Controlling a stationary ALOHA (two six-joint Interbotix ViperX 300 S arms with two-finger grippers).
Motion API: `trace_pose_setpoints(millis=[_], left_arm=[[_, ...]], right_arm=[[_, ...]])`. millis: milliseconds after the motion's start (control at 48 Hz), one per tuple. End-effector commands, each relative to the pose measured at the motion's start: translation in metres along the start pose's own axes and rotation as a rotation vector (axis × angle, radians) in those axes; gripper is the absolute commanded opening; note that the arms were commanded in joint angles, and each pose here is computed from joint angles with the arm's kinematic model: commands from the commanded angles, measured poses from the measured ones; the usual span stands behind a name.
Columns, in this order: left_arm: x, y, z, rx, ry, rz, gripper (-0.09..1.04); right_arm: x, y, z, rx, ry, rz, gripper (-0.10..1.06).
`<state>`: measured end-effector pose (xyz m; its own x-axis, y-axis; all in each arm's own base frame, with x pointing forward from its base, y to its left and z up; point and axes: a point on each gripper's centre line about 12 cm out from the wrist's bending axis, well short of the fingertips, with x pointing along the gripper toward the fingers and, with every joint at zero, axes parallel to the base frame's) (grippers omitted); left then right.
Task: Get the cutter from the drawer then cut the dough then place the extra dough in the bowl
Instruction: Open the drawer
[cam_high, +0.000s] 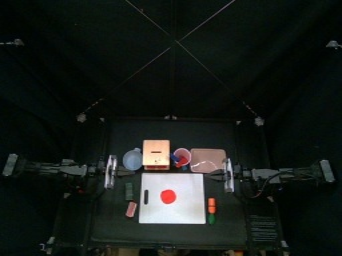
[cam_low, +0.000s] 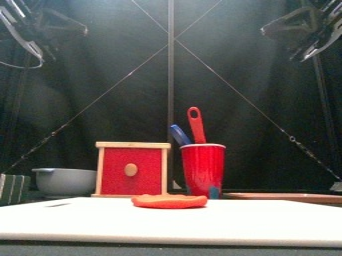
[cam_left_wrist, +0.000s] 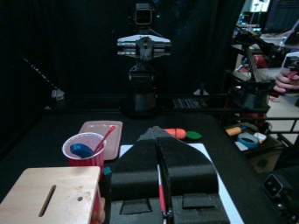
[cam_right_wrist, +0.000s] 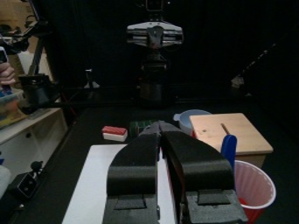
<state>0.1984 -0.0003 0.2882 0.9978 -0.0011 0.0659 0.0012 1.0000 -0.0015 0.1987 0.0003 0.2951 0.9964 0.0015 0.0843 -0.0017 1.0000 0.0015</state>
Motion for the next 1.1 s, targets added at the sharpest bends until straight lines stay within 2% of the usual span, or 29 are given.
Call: trace_pose_setpoints(millis=[21,146,188,271,312,521,625,708,750,875,1000,1104], left_arm=[[0.008,0.001,-0.002,-0.013,-0.011,0.004,-0.07],[0.016,0.001,-0.009,-0.044,-0.011,0.011,-0.02],[0.02,0.002,-0.013,-0.083,-0.006,0.023,0.02],[0.028,0.003,-0.022,-0.185,0.009,0.05,0.13],[0.03,0.003,-0.026,-0.228,0.018,0.061,0.19],[0.041,0.001,-0.055,-0.481,0.13,0.15,0.6],[0.046,0.004,-0.064,-0.607,0.152,0.219,0.82],[0.051,0.009,-0.071,-0.718,0.167,0.291,0.93],[0.052,0.011,-0.077,-0.781,0.182,0.336,0.96],[0.051,0.019,-0.101,-0.942,0.229,0.484,0.97],[0.055,0.021,-0.118,-1.007,0.27,0.572,0.97],[0.066,0.021,-0.124,-1.028,0.286,0.609,0.97]], right_arm=[[0.004,-0.001,-0.007,-0.013,0.023,-0.006,-0.01],[0.021,-0.006,-0.002,0.026,0.015,-0.029,0.02],[0.03,-0.009,0.004,0.056,-0.003,-0.047,0.03],[0.055,-0.023,0.02,0.132,-0.026,-0.115,0.03],[0.069,-0.03,0.027,0.15,-0.028,-0.14,0.03],[0.126,-0.06,0.041,0.167,0.046,-0.216,0.03],[0.154,-0.079,0.039,0.188,0.134,-0.258,0.03],[0.173,-0.095,0.034,0.205,0.209,-0.286,0.03],[0.183,-0.103,0.03,0.217,0.263,-0.298,0.03],[0.206,-0.122,0.017,0.238,0.368,-0.323,0.03],[0.226,-0.143,0.001,0.261,0.473,-0.348,0.03],[0.243,-0.161,-0.015,0.282,0.563,-0.366,0.03]])
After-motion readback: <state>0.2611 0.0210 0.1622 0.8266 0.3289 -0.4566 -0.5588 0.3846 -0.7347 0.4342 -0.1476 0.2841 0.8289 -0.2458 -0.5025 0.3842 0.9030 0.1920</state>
